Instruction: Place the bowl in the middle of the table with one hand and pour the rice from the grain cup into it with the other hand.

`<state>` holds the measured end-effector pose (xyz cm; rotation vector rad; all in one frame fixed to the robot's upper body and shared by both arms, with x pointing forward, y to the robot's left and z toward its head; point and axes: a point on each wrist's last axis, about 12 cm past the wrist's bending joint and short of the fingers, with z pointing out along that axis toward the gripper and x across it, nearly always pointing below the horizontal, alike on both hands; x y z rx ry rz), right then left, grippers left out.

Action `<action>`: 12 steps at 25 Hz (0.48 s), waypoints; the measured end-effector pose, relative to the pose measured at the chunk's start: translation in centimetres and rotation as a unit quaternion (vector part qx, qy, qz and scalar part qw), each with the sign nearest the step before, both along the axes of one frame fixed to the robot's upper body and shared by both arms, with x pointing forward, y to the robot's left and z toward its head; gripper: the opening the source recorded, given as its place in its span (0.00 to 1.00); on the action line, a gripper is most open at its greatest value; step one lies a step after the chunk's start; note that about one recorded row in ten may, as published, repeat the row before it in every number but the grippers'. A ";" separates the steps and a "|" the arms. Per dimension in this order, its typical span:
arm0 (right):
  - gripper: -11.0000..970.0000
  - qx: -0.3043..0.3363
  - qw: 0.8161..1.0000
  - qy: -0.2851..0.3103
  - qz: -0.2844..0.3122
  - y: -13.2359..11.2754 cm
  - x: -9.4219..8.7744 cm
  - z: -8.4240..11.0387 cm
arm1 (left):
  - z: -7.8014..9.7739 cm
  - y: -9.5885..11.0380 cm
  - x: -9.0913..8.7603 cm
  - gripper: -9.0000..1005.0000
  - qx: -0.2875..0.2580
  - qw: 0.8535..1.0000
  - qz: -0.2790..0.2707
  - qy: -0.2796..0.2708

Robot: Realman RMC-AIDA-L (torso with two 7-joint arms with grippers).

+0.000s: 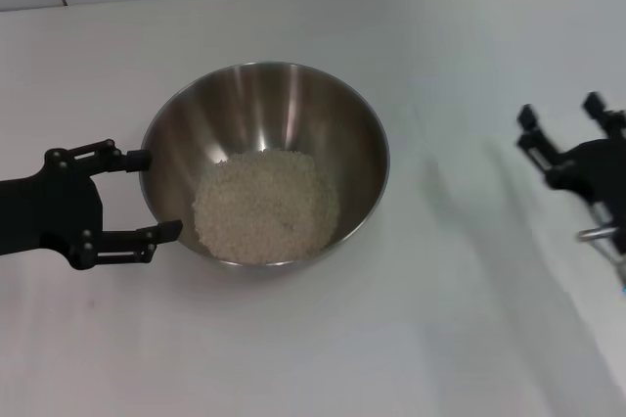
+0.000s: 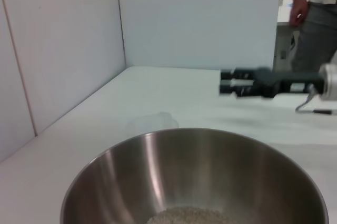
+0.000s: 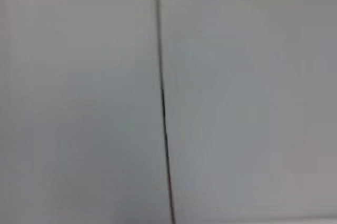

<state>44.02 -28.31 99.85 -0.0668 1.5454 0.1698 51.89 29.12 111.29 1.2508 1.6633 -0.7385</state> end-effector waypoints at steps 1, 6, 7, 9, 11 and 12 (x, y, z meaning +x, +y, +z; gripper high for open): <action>0.82 0.034 0.999 -0.027 0.025 -1.6 -0.1 1.1 | 0.0 0.0 0.0 0.86 0.000 1.000 0.000 0.000; 0.84 0.047 0.983 -0.087 0.152 -4.5 1.4 4.2 | 0.0 0.0 0.0 0.86 0.000 1.000 0.000 0.000; 0.84 0.047 0.983 -0.087 0.152 -4.5 1.4 4.2 | 0.0 0.0 0.0 0.86 0.000 1.000 0.000 0.000; 0.85 0.011 0.965 -0.107 0.240 -5.3 2.9 5.8 | 0.0 0.0 0.0 0.86 0.001 1.000 0.000 -0.001; 0.86 -0.011 0.949 -0.116 0.294 -5.3 3.8 6.9 | 0.0 0.0 0.1 0.86 0.002 1.000 0.002 -0.003; 0.86 -0.011 0.949 -0.116 0.294 -5.3 3.8 6.9 | 0.0 0.0 0.1 0.86 0.002 1.000 0.002 -0.003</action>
